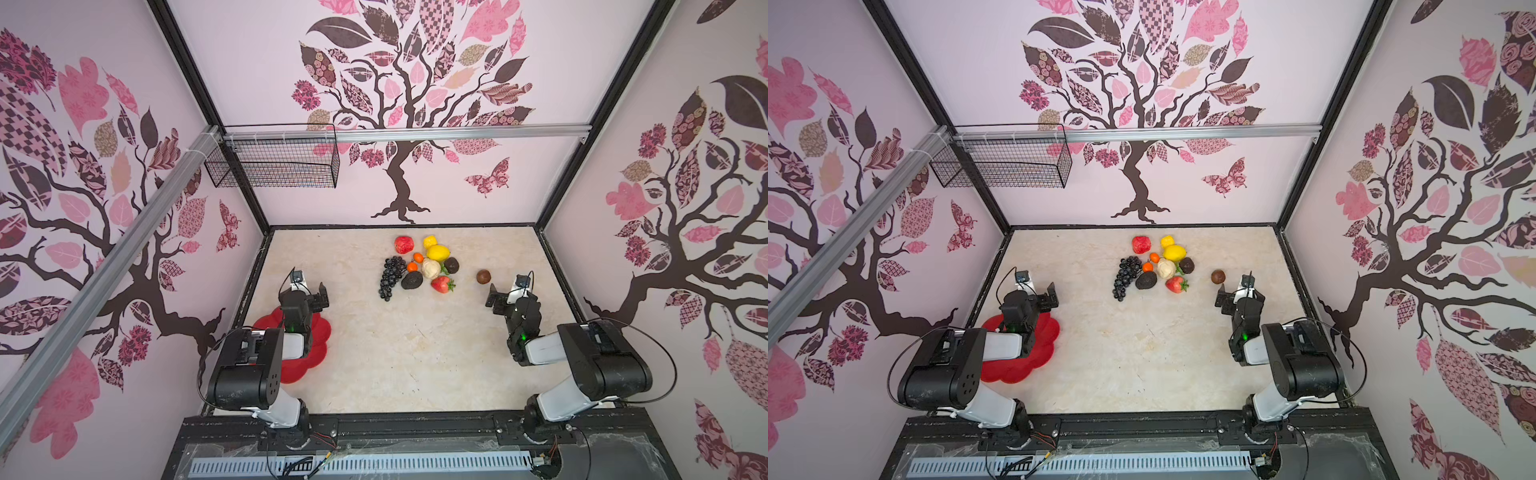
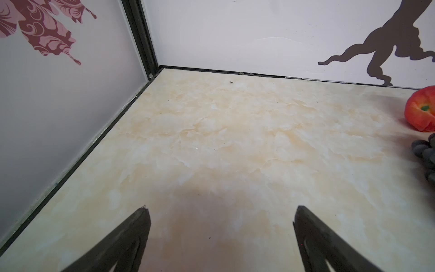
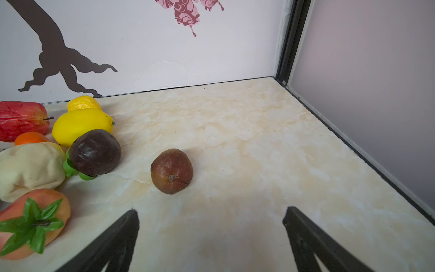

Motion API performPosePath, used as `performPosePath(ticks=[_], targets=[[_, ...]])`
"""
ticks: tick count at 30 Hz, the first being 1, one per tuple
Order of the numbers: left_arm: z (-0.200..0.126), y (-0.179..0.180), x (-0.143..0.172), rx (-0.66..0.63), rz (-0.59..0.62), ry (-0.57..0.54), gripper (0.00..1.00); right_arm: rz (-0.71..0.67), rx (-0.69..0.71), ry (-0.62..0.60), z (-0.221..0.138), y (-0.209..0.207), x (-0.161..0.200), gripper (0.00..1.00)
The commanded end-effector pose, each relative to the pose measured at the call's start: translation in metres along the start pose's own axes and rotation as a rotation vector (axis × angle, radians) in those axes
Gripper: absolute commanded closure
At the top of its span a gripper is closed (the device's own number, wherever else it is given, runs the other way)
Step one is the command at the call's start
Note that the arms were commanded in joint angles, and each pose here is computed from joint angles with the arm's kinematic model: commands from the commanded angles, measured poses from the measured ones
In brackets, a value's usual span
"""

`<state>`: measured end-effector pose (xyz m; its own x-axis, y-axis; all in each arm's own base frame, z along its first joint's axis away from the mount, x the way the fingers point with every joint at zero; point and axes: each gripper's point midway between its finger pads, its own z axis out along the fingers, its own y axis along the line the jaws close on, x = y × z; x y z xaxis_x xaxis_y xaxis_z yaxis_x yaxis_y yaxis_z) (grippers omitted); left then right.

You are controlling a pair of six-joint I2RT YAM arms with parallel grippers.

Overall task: Arrange fruit in a fruit bowl
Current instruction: Move the fruit bowl to the bottom-center of the table.

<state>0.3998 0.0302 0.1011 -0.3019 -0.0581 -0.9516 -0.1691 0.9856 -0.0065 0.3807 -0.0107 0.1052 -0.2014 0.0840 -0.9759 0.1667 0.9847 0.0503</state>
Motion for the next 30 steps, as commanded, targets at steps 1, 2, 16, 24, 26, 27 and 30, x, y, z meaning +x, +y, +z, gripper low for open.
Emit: performPosePath(ticks=[1,2,16,24,26,27,30], targets=[[-0.0007,0.0006,0.0001,0.002,0.004,-0.006,0.02,0.011,0.011,-0.024,0.0019,-0.0016,-0.0085,0.0],[-0.0006,0.0005,0.0002,0.003,0.004,-0.005,0.02,0.011,0.01,-0.024,0.0018,-0.0013,-0.0083,0.0],[-0.0007,0.0003,-0.0001,0.004,0.003,-0.007,0.02,0.01,0.01,-0.023,0.002,-0.0014,-0.0081,0.0],[-0.0007,0.0006,-0.0001,0.003,0.003,-0.007,0.02,0.01,0.011,-0.023,0.002,-0.0017,-0.0079,0.0],[-0.0007,0.0003,0.0004,0.004,0.004,-0.005,0.02,0.01,0.011,-0.023,0.0019,-0.0019,-0.0078,0.0],[-0.0007,0.0002,-0.0007,0.004,0.004,-0.008,0.02,0.011,0.01,-0.025,0.0019,-0.0015,-0.0087,0.0],[-0.0007,0.0005,0.0002,0.003,0.003,-0.006,0.02,0.005,-0.008,-0.033,-0.0005,0.0013,-0.0094,0.0]])
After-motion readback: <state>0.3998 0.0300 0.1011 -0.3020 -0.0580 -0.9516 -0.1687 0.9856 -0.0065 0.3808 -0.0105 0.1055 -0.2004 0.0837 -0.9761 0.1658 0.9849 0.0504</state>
